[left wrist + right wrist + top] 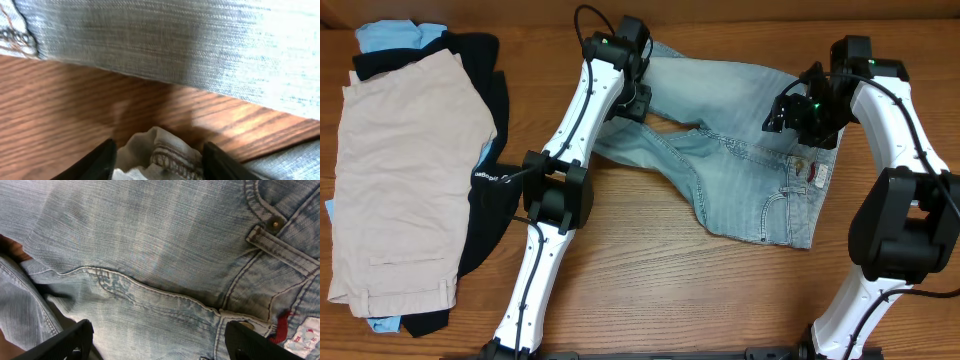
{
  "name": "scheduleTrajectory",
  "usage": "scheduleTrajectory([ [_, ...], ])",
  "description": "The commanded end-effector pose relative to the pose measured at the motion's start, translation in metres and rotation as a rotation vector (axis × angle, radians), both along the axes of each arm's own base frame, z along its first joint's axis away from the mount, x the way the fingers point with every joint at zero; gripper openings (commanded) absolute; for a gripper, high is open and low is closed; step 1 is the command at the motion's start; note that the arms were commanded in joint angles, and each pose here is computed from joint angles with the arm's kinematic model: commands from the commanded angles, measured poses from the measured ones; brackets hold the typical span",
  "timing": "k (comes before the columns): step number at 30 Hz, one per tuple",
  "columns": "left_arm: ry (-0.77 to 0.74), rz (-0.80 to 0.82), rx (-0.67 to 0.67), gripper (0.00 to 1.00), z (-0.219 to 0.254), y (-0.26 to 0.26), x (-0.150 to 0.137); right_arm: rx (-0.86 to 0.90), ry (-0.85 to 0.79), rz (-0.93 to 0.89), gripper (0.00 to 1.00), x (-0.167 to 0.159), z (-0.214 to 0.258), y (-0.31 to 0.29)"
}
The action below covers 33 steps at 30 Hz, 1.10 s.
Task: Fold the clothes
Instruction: 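Grasp a jeans leg hem with the left gripper and pull it straight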
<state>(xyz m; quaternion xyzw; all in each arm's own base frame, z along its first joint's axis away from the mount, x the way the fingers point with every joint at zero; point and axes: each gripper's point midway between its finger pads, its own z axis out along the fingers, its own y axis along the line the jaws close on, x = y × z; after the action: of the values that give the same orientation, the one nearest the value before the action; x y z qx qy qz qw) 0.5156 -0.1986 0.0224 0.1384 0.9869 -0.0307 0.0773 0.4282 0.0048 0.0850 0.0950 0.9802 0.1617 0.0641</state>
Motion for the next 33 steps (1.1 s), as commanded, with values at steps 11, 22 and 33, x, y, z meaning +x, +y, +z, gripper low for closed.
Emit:
scheduleTrajectory([
  [11, -0.004, 0.024, 0.007, 0.04, 0.021, 0.006, -0.004, -0.008, -0.039, -0.006, 0.88, 0.003, 0.015, -0.002],
  [22, -0.018, 0.060, -0.002, 0.04, 0.110, 0.030, -0.034, -0.003, -0.039, -0.006, 0.88, 0.003, 0.016, -0.001],
  [33, 0.039, 0.067, -0.025, 0.04, 0.136, 0.032, -0.066, -0.002, -0.028, -0.006, 0.88, 0.000, 0.015, -0.001],
])
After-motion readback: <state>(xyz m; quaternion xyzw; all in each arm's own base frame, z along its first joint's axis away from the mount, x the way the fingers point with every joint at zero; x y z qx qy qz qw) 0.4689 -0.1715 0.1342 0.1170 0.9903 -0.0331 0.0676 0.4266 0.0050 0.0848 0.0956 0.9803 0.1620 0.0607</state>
